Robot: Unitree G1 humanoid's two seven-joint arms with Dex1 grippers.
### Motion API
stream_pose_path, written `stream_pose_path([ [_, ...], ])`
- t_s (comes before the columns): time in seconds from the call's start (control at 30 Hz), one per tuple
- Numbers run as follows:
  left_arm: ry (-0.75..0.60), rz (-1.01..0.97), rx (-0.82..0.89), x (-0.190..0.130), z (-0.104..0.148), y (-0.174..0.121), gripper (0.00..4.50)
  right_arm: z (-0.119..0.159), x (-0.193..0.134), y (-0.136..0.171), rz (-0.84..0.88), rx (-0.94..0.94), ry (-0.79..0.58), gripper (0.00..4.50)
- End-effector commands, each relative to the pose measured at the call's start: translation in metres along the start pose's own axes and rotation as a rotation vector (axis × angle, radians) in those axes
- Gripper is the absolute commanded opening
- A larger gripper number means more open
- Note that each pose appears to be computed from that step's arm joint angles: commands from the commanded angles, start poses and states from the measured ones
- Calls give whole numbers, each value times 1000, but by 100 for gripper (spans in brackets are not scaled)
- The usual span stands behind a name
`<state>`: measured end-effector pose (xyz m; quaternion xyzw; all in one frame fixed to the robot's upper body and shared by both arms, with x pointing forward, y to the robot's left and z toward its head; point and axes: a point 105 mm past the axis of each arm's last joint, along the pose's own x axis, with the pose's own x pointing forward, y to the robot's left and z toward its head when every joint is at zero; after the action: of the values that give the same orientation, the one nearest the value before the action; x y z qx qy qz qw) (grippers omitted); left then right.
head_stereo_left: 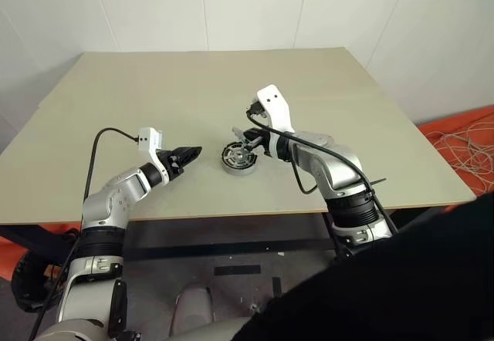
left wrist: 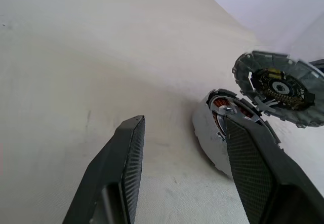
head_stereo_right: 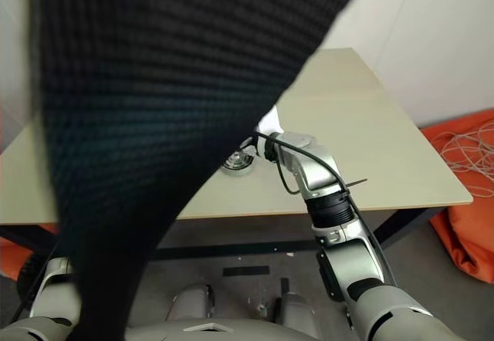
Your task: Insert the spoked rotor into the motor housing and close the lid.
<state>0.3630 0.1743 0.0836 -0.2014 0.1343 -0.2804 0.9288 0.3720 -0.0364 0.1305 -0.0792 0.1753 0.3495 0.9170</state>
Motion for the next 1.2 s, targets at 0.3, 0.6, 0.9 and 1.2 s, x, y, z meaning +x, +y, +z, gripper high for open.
stream_pose_path([
  [0.3,-77,19,66,-3,37,6,255,-46,9,-11,-35,48,100,9],
  [0.6,-80,19,67,0,37,6,255,-51,10,-18,-47,70,58,9],
  [0.9,-71,1,70,7,36,1,255,17,-4,-18,7,84,-267,64],
  [1.2,-71,-1,81,6,40,2,255,2,3,-8,72,103,-238,364],
])
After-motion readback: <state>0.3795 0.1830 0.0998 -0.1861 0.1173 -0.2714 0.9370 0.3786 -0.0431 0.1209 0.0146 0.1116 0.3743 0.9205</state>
